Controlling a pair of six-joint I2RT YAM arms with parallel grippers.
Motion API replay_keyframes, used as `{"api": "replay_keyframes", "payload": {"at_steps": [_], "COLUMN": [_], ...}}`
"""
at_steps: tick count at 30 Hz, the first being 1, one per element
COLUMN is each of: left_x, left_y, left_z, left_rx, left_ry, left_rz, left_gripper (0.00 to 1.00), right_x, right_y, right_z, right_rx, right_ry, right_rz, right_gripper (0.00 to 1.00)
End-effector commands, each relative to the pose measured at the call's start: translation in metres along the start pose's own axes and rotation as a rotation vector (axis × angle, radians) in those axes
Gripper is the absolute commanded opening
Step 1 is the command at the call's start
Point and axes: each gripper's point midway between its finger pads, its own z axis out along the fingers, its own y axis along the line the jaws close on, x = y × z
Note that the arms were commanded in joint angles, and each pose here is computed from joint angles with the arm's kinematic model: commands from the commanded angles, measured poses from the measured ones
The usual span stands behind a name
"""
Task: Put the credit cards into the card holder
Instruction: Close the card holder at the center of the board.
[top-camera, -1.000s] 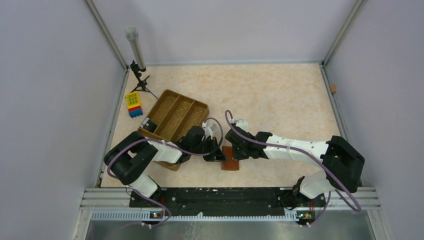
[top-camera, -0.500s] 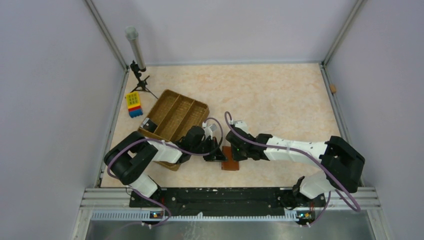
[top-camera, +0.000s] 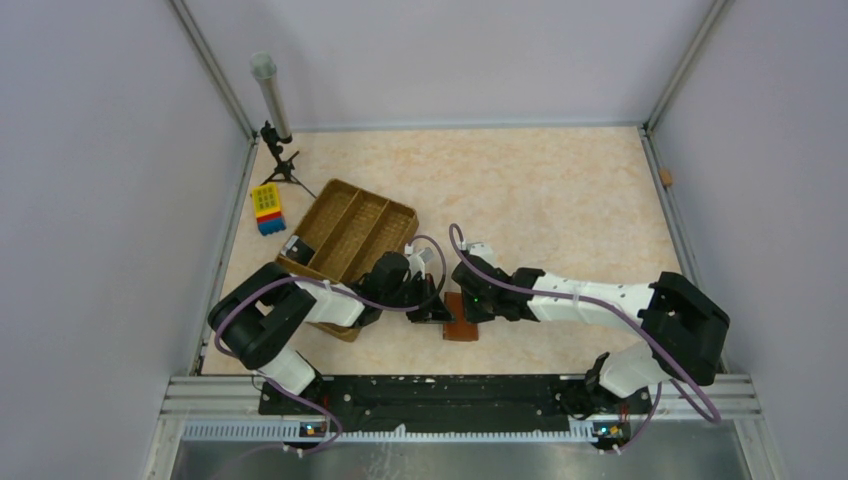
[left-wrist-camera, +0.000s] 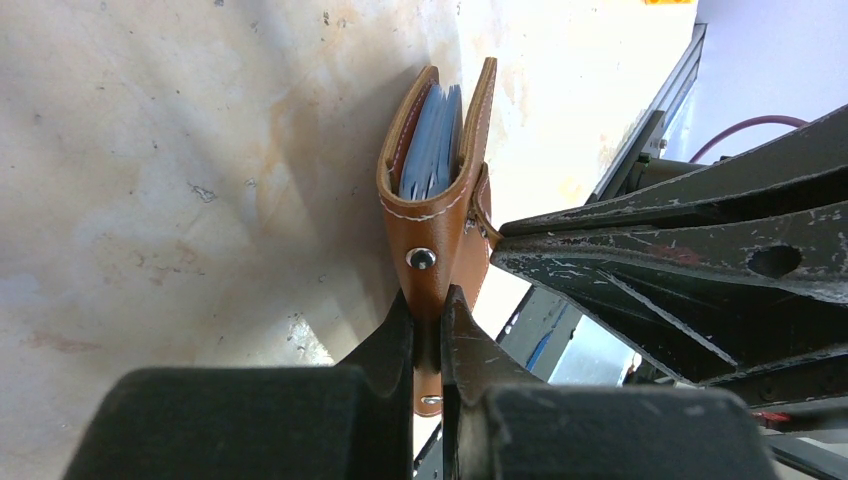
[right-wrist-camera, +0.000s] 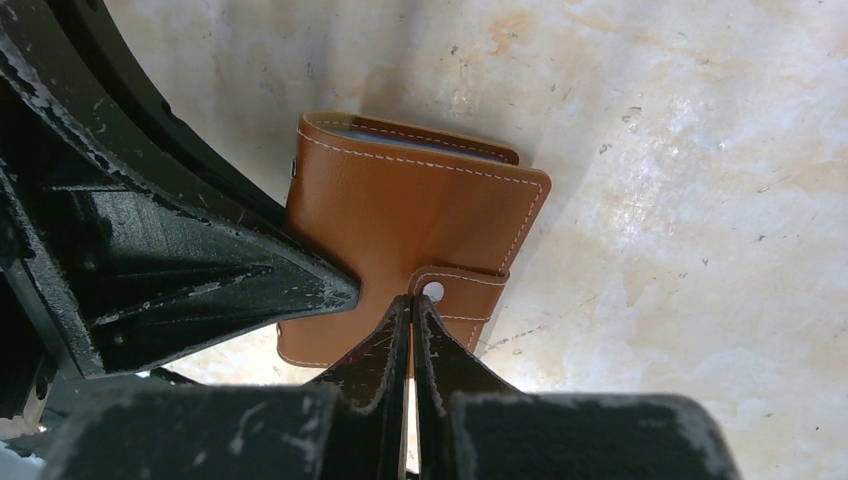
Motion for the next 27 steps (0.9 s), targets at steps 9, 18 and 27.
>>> {"api": "replay_keyframes", "payload": {"at_steps": [9, 18, 27], "left_x": [0.0278, 0.0288, 0.0286], "left_y": [0.0724, 0.0730, 0.0729], "left_z": [-0.0070, -0.0071, -0.0070], "left_rx": [-0.263, -0.264, -0.263], "left_ry": [0.042, 0.044, 0.044], "left_rz": [-0.022, -0.026, -0.026], "left_gripper": [0.00, 0.00, 0.00], "right_x": [0.0008, 0.0024, 0.0054], "right_y": [0.0109, 0.0086, 0.0050], "right_z": [0.0029, 0.0042, 0.0046], "right_rx": [-0.040, -0.029, -0.012], "right_ry": [-0.005, -0.002, 0.006], "right_rz": [-0.007, 0.000, 0.011], "right_gripper": [0.00, 0.00, 0.00]}}
